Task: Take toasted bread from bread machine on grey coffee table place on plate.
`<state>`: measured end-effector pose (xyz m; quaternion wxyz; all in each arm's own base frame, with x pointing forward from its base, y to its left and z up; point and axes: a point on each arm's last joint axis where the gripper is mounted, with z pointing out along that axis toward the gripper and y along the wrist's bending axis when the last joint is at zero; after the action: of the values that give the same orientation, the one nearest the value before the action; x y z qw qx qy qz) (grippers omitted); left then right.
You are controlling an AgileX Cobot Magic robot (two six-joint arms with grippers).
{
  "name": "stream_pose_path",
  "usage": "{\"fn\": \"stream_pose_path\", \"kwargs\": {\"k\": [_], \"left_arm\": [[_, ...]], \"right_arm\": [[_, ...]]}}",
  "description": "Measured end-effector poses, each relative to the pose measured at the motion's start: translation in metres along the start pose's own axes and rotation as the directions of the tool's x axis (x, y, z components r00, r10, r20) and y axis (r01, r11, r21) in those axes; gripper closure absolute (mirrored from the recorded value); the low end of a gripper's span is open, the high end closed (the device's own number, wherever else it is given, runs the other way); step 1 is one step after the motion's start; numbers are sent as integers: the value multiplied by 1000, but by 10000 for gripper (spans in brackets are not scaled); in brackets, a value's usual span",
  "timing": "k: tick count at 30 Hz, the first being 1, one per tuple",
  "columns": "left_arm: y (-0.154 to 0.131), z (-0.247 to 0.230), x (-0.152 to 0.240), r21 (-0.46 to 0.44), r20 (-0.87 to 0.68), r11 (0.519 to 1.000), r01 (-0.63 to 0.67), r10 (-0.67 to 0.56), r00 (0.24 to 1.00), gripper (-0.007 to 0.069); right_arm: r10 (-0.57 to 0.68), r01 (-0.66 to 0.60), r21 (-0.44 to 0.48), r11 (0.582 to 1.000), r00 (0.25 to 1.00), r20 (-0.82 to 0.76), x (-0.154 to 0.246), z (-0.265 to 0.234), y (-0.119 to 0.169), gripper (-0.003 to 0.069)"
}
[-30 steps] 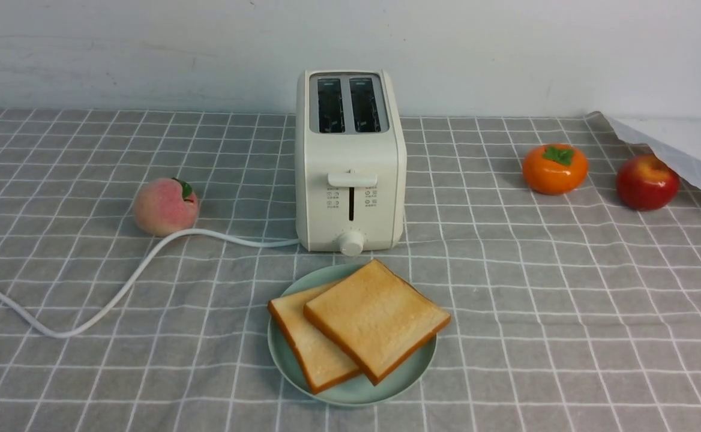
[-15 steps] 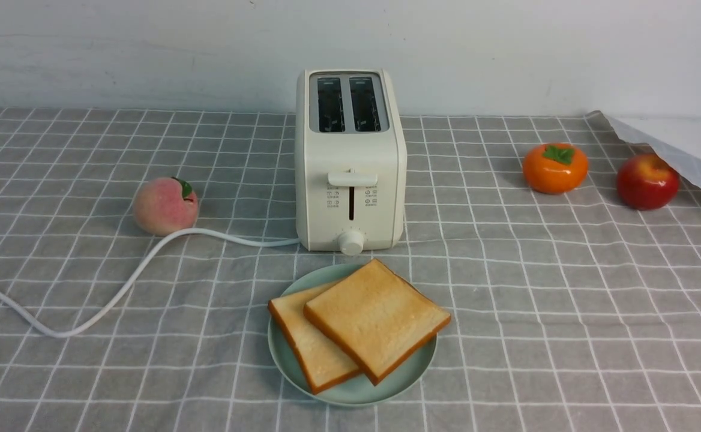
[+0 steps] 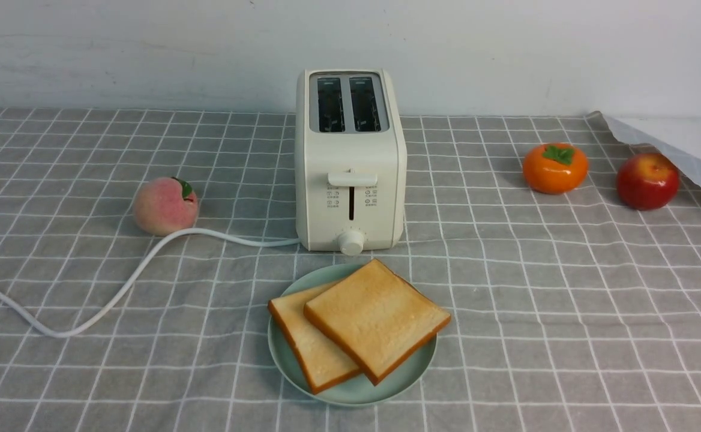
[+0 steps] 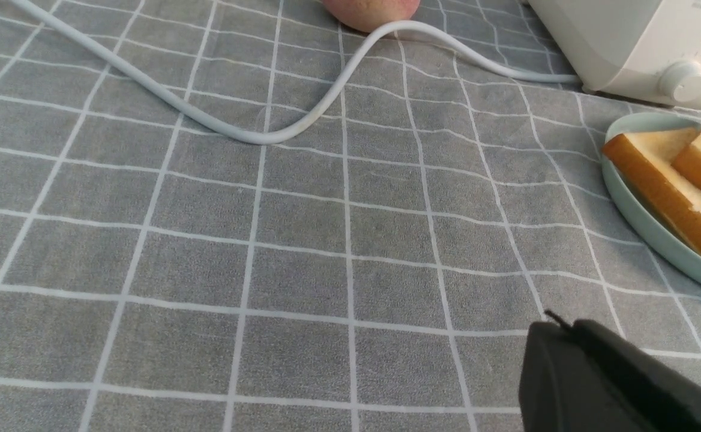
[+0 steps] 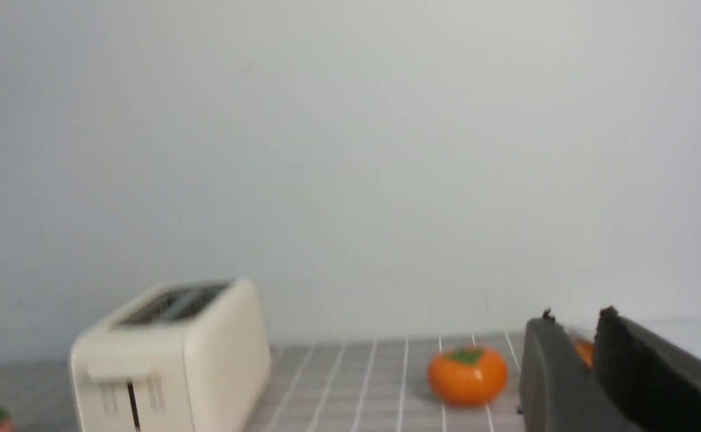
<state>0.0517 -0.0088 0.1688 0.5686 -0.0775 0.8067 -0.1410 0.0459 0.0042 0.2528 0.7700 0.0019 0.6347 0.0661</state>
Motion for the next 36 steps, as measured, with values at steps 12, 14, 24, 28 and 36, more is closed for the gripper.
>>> {"fn": "stream_pose_path", "kwargs": {"k": [12, 14, 24, 28, 36], "left_arm": [[0, 0, 0, 0, 0, 1000, 0, 0, 1000, 608], [0, 0, 0, 0, 0, 1000, 0, 0, 1000, 608], [0, 0, 0, 0, 0, 1000, 0, 0, 1000, 605], [0, 0, 0, 0, 0, 1000, 0, 0, 1000, 598], [0, 0, 0, 0, 0, 1000, 0, 0, 1000, 589]], "right_arm": [[-101, 87, -53, 995, 876, -471, 78, -9, -1, 531], [-105, 89, -55, 994, 875, -472, 78, -9, -1, 530], [-107, 91, -57, 994, 874, -475, 78, -9, -1, 515], [-107, 91, -57, 994, 874, -475, 78, -9, -1, 510], [-107, 91, -57, 994, 874, -475, 78, -9, -1, 498]]}}
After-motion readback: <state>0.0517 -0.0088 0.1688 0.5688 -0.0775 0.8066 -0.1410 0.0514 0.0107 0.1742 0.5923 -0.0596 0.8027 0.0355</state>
